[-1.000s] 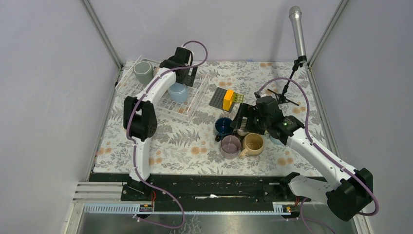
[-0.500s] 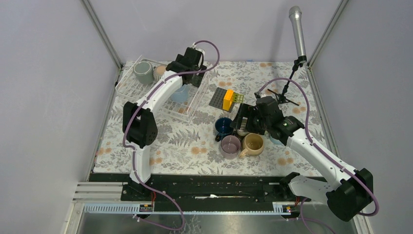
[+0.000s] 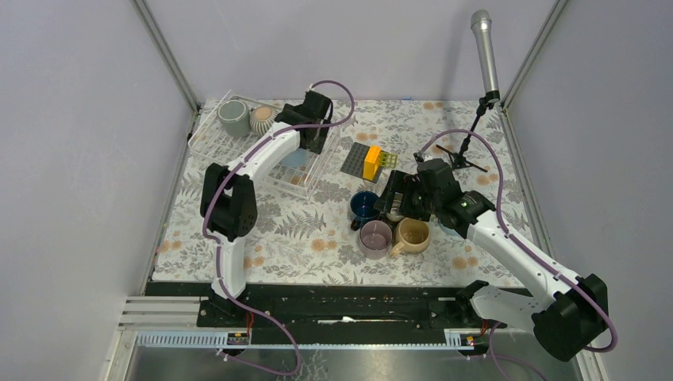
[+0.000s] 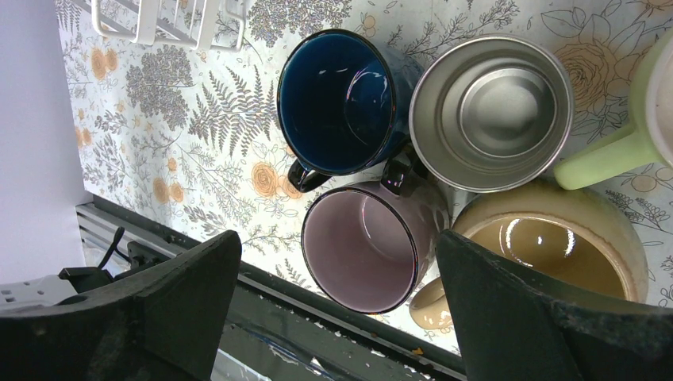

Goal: Unload the cups from the dish rack
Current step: Unload the cup from the dish rack.

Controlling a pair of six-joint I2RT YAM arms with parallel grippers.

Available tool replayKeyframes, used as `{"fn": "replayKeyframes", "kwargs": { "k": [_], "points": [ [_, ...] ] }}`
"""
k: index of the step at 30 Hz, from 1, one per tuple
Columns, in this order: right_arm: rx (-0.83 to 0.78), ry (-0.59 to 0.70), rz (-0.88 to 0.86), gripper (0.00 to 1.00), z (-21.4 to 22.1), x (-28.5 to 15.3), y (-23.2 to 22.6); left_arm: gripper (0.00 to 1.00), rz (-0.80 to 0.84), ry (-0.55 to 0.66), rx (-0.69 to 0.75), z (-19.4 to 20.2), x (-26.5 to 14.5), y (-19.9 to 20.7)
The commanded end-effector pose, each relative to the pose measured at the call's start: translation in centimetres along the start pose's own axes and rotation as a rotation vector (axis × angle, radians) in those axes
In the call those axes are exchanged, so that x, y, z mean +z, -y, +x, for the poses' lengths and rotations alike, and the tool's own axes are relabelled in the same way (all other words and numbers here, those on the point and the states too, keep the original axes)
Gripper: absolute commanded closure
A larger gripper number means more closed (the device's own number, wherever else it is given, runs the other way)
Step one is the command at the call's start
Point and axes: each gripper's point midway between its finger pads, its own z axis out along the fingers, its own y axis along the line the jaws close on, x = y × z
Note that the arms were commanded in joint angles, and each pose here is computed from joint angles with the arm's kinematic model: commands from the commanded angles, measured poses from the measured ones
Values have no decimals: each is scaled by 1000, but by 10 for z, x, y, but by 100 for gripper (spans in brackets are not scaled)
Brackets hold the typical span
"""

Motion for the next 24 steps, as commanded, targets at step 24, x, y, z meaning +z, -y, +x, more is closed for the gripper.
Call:
{"fn": "replayKeyframes", "kwargs": {
  "k": [24],
  "points": [
    [1, -8, -65, 0, 3, 3, -11, 1, -178, -16, -234, 24, 0, -99]
  ]
}}
